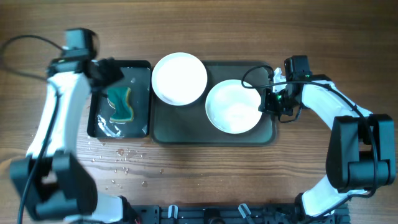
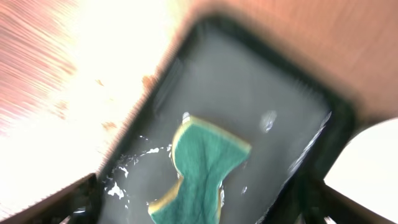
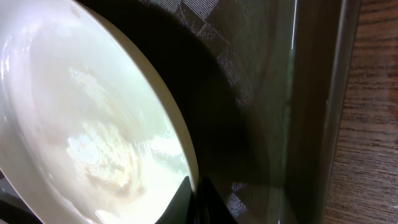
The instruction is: Clean dirty plates on tray and stack at the side
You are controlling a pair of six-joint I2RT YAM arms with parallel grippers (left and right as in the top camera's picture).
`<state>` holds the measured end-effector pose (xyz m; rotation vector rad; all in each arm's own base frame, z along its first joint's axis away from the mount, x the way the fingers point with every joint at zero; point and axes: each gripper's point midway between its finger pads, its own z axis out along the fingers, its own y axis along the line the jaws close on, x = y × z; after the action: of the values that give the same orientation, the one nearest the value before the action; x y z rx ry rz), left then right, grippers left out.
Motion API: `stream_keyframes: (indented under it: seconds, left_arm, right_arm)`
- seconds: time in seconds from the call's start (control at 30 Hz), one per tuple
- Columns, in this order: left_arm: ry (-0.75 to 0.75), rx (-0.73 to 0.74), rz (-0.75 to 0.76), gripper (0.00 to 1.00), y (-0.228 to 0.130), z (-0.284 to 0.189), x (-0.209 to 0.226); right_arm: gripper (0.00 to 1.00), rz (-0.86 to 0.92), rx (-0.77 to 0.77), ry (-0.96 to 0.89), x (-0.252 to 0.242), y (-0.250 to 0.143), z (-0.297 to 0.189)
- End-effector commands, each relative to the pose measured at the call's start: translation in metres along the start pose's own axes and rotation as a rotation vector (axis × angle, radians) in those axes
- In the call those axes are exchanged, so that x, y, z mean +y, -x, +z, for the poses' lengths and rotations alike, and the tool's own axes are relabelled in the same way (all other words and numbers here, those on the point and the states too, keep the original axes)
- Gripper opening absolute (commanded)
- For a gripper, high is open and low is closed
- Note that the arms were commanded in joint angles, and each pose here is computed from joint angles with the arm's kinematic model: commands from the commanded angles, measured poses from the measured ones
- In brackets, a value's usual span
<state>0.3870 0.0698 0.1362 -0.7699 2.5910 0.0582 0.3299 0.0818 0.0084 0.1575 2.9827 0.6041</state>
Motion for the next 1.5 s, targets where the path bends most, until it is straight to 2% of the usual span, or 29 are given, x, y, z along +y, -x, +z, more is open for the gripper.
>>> stream_keyframes:
  seconds: [0.0,0.27,0.7,0.8,0.93,1.03,1.17,1.3,1.4,1.47]
  left_arm:
    - [-0.010,-0.107,-0.169,1.00,0.030,-0.031,0.028]
    - [0.039,-0.121,-0.262,1.00,0.040,-0.032,0.069]
    - [0.042,-0.122,-0.268,1.00,0.040,-0.032,0.071]
    - [0.042,-0.122,-0.268,1.00,0.040,-0.032,0.071]
    - [0.042,-0.122,-0.268,1.00,0.040,-0.032,0.071]
    - [0.042,-0.122,-0.268,1.00,0.040,-0.032,0.071]
    - [0.042,-0.122,-0.268,1.00,0.040,-0.032,0.071]
    - [0.042,-0.122,-0.268,1.00,0.040,-0.032,0.071]
    - [0.042,-0.122,-0.268,1.00,0.040,-0.032,0.071]
    - [0.042,-0.122,-0.268,1.00,0.040,-0.032,0.071]
  right_arm:
    - [0.05,-0.018,-0.014,0.031,0.010,0.001,-0.004]
    - [0.06,-0.017,-0.018,0.010,0.006,0.002,-0.004]
    - [0.05,-0.031,-0.056,0.003,0.005,0.011,-0.004]
    - [0.10,-0.028,-0.058,-0.012,0.002,0.010,-0.003]
    - [0.25,-0.026,-0.056,-0.016,-0.001,0.007,0.001]
    - [0.30,-0.028,-0.060,-0.015,-0.002,0.006,0.003]
    - [0.29,0.001,-0.067,-0.016,-0.004,0.005,0.006]
    - [0.19,0.023,-0.074,-0.014,-0.006,0.004,0.010]
    - [0.17,0.020,-0.073,-0.014,-0.006,0.004,0.009]
    - [0.09,0.017,-0.069,-0.015,-0.006,0.003,0.009]
